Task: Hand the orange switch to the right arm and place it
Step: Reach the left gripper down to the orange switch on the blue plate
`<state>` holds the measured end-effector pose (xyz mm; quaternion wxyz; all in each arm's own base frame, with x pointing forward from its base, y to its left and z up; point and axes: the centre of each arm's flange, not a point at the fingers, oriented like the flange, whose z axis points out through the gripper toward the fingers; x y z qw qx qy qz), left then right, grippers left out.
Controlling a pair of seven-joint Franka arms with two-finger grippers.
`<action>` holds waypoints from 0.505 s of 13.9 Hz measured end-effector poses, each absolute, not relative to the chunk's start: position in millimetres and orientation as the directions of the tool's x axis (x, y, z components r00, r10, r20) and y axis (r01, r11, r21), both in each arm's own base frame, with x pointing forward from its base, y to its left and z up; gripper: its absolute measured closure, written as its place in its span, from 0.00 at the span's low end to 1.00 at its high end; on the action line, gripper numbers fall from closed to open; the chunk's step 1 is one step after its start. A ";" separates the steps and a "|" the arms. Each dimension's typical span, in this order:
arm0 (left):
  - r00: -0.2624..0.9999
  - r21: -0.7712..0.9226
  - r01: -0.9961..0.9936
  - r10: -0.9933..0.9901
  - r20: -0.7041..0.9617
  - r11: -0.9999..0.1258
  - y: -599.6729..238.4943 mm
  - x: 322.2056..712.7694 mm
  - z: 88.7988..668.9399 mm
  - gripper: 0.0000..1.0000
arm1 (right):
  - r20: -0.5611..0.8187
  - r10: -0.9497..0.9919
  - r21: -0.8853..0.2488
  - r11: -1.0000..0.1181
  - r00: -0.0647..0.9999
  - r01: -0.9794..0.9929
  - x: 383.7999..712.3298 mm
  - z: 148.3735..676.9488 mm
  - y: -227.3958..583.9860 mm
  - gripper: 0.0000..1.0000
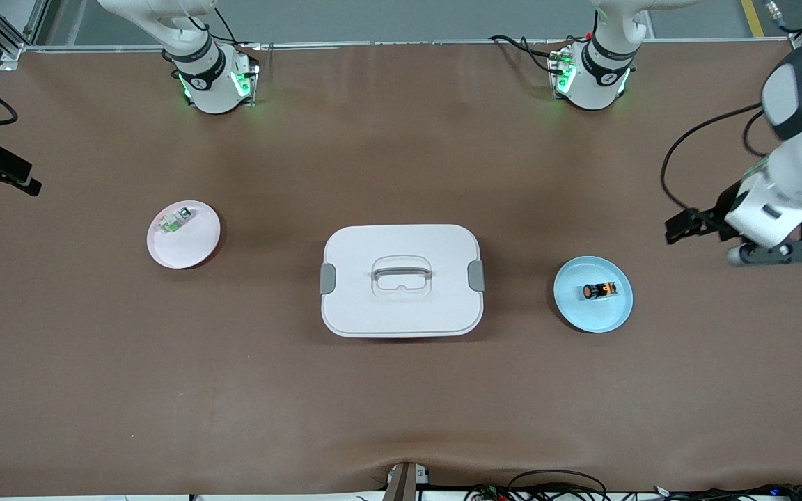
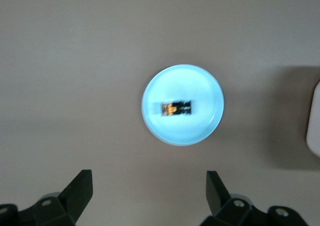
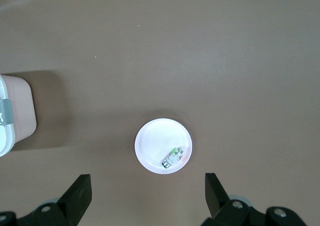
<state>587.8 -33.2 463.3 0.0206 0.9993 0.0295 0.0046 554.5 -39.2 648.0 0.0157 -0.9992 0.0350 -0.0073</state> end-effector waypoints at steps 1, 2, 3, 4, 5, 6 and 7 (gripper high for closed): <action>0.998 0.052 0.060 0.061 0.013 -0.997 -36.0 592.5 441.9 0.00 | 0.013 -0.070 -0.032 -0.997 0.997 -0.070 554.5 648.0 -39.2 0.00; 0.998 0.056 0.057 0.058 0.016 -0.997 -40.1 597.1 421.5 0.00 | 0.013 -0.070 -0.032 -0.997 0.997 -0.070 554.5 648.0 -39.3 0.00; 0.998 0.059 0.052 0.053 0.024 -0.997 -44.3 601.9 401.1 0.00 | 0.014 -0.070 -0.032 -0.997 0.997 -0.070 554.5 648.0 -39.3 0.00; 0.998 0.061 0.048 0.051 0.037 -0.997 -47.6 605.9 378.5 0.00 | 0.014 -0.070 -0.032 -0.997 0.997 -0.069 554.6 648.1 -39.0 0.00; 0.997 0.064 0.048 0.051 0.050 -0.997 -49.2 608.1 354.2 0.00 | 0.014 -0.069 -0.032 -0.997 0.998 -0.069 554.6 648.1 -38.6 0.00; 0.997 0.066 0.050 0.054 0.059 -0.997 -49.3 608.0 330.1 0.00 | 0.014 -0.069 -0.032 -0.997 0.998 -0.068 554.7 648.1 -38.4 0.00; 0.996 0.067 0.053 0.057 0.061 -0.996 -48.8 606.0 305.9 0.00 | 0.015 -0.069 -0.032 -0.997 0.998 -0.068 554.7 648.1 -38.5 0.00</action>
